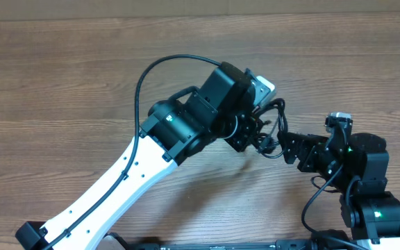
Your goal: Untangle cables
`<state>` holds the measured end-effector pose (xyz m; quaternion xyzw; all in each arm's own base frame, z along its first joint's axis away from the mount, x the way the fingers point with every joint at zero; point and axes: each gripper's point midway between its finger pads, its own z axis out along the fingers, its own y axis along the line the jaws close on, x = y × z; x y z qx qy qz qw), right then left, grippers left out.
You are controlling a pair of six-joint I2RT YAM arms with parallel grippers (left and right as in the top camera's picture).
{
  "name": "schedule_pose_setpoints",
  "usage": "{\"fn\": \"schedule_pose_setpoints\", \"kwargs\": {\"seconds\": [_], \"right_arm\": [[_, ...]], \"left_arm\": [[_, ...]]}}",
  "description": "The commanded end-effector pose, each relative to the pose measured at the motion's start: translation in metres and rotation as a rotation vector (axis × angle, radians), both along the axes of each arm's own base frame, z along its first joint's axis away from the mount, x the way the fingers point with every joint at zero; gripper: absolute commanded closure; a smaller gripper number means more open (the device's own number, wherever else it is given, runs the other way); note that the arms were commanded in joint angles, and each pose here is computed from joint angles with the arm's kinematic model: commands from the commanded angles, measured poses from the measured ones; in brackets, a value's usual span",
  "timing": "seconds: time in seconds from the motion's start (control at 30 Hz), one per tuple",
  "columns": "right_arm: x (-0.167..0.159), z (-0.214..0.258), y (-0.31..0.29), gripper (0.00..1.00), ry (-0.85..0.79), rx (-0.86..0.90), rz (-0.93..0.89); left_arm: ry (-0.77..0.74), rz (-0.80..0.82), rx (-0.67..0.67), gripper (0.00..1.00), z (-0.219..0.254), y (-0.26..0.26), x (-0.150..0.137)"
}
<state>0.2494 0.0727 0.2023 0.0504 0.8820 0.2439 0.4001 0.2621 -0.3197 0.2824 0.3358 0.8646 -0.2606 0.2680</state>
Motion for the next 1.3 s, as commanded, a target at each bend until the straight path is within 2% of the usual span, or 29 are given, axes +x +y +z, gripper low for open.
{"fn": "schedule_pose_setpoints", "kwargs": {"seconds": [0.0,0.13,0.3,0.4,0.5,0.63,0.7,0.93,1.0,1.1,1.2,1.27], "right_arm": [[0.001,0.001,-0.001,0.15,-0.027,-0.038,0.037],[0.002,0.001,-0.004,0.16,-0.017,-0.033,0.005],[0.005,-0.007,-0.025,0.25,0.067,0.041,-0.210],[0.005,-0.007,-0.025,0.27,0.096,0.106,-0.265],[0.005,-0.007,-0.025,0.20,0.112,0.143,-0.293],[0.008,0.000,-0.017,0.03,0.086,0.167,-0.248],[0.008,0.007,-0.007,0.02,0.043,0.145,-0.150],[0.008,0.006,-0.008,0.00,0.059,0.168,-0.172],[0.008,0.006,-0.008,0.00,0.068,0.194,-0.191],[0.008,0.004,-0.013,0.00,0.137,0.318,-0.306],[0.004,-0.004,-0.025,0.00,0.226,0.430,-0.443],[0.001,-0.005,-0.028,0.00,0.281,0.528,-0.486]], "left_arm": [[-0.040,0.067,-0.021,0.96,0.017,0.010,0.010],[-0.033,0.082,-0.024,0.96,0.017,0.013,0.013],[-0.007,0.113,-0.035,0.96,0.016,0.021,0.020],[0.006,0.129,-0.041,0.96,0.016,0.029,0.025],[0.007,0.141,-0.049,0.96,0.017,0.035,0.032],[0.019,0.146,-0.062,0.96,0.017,0.039,0.035],[0.028,0.138,-0.074,0.96,0.018,0.038,0.034],[0.035,0.129,-0.081,0.96,0.019,0.037,0.033],[0.027,0.059,-0.104,0.96,0.023,0.031,0.027],[-0.049,-0.258,-0.180,0.96,0.037,0.010,-0.003],[-0.107,-0.491,-0.267,0.96,0.050,0.000,-0.030],[-0.141,-0.581,-0.304,0.96,0.055,-0.002,-0.040]]}}
